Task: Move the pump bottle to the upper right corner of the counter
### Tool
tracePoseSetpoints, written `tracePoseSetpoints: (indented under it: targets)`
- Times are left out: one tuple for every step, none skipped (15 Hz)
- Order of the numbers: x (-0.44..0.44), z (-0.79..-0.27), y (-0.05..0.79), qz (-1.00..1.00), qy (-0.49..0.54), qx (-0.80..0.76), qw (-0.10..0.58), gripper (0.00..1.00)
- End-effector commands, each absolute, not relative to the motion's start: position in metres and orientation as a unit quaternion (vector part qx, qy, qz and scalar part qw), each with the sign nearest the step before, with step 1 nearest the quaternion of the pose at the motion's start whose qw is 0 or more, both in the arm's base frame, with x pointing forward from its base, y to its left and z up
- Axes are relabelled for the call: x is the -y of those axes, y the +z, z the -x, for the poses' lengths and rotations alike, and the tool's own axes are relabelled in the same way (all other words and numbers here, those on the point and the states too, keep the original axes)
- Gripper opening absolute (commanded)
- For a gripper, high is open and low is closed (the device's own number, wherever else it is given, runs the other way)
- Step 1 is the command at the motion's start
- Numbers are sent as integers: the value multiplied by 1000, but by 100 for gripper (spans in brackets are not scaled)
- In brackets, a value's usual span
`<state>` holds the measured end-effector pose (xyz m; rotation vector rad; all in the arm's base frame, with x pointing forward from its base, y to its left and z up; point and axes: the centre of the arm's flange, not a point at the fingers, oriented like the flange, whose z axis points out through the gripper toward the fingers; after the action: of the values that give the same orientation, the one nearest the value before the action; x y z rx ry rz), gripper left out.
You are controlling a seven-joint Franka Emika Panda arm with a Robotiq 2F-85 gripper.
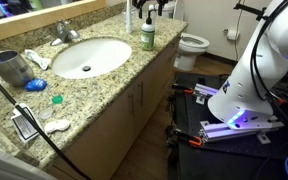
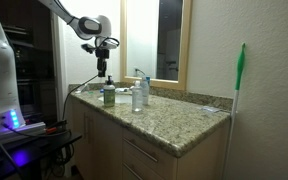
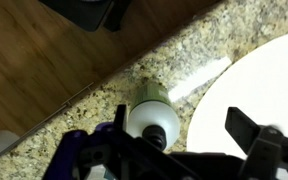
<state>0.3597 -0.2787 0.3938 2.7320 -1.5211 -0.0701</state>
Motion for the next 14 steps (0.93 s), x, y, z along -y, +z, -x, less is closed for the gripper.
tracePoseSetpoints:
  targets:
    - [285,-363,392,-860,-22,510,10,100]
    - [288,-365,391,-856,-24,517,12,100]
    - [288,-366,390,-856,-25,516,12,100]
    - [287,-366,391,-857,-24,515,12,100]
    - [283,-369,387,-852,-16,522,33,100]
    - [282,-372,381,-829,-28,556,47,100]
    - [282,-372,377,-811,-25,580,66,100]
    - [281,-372,375,-798,-20,595,88,100]
    - [280,-372,373,-787,-23,605,114,100]
    - [284,-371,384,-806,-20,586,80,100]
    - [282,-373,381,-802,-20,590,87,100]
    - [281,-373,382,-803,-20,589,86,100]
    - [282,-373,383,-803,-19,589,86,100]
    - [282,-373,383,-803,-19,590,86,100]
